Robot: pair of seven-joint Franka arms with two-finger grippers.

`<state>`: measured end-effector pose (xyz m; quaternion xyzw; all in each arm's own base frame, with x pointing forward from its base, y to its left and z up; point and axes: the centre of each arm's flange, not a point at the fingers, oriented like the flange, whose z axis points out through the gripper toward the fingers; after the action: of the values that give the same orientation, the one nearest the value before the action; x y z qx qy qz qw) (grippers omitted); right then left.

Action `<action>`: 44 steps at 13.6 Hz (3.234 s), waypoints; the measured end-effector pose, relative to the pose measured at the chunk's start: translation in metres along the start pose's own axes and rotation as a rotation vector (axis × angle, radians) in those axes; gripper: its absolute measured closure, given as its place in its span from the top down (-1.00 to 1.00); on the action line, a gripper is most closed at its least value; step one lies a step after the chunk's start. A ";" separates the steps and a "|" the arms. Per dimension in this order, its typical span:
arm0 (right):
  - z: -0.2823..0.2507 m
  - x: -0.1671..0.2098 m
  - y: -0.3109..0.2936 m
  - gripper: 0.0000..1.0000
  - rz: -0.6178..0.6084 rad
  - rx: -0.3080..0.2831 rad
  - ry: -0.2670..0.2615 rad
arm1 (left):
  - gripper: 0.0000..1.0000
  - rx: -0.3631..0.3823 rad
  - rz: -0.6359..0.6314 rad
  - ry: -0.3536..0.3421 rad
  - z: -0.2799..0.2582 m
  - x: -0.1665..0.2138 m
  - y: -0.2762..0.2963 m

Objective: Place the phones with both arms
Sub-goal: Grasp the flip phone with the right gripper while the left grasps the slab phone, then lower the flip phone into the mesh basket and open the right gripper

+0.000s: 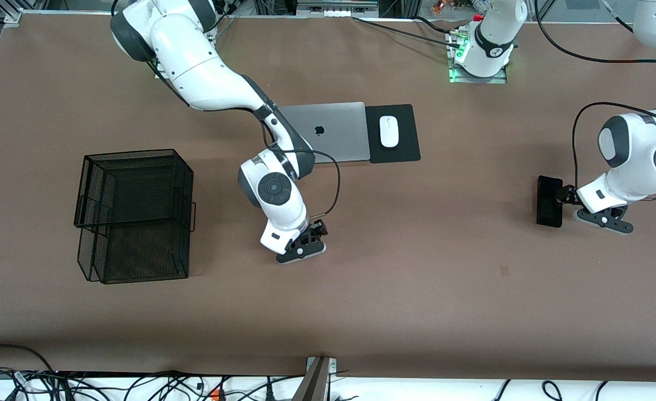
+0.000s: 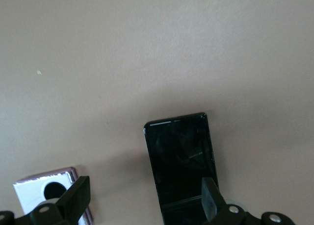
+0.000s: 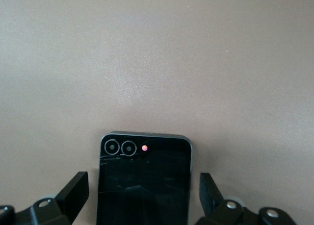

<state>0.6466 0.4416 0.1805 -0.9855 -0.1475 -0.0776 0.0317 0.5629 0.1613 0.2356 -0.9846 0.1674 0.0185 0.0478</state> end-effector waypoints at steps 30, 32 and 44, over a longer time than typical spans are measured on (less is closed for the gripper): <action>-0.254 -0.065 0.378 0.59 0.370 -0.204 -0.373 | 1.00 -0.026 -0.216 0.094 0.074 -0.030 0.033; -0.246 -0.104 0.399 0.59 0.379 -0.191 -0.375 | 1.00 -0.026 -0.218 0.095 0.075 -0.032 0.033; -0.192 -0.165 0.436 0.59 0.359 -0.143 -0.287 | 0.63 -0.019 -0.229 0.125 0.075 -0.042 0.033</action>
<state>0.5921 -0.0380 0.3259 -0.9966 0.0327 0.0598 -0.0460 0.5103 0.1512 0.1607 -0.9969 0.0566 -0.0469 0.0295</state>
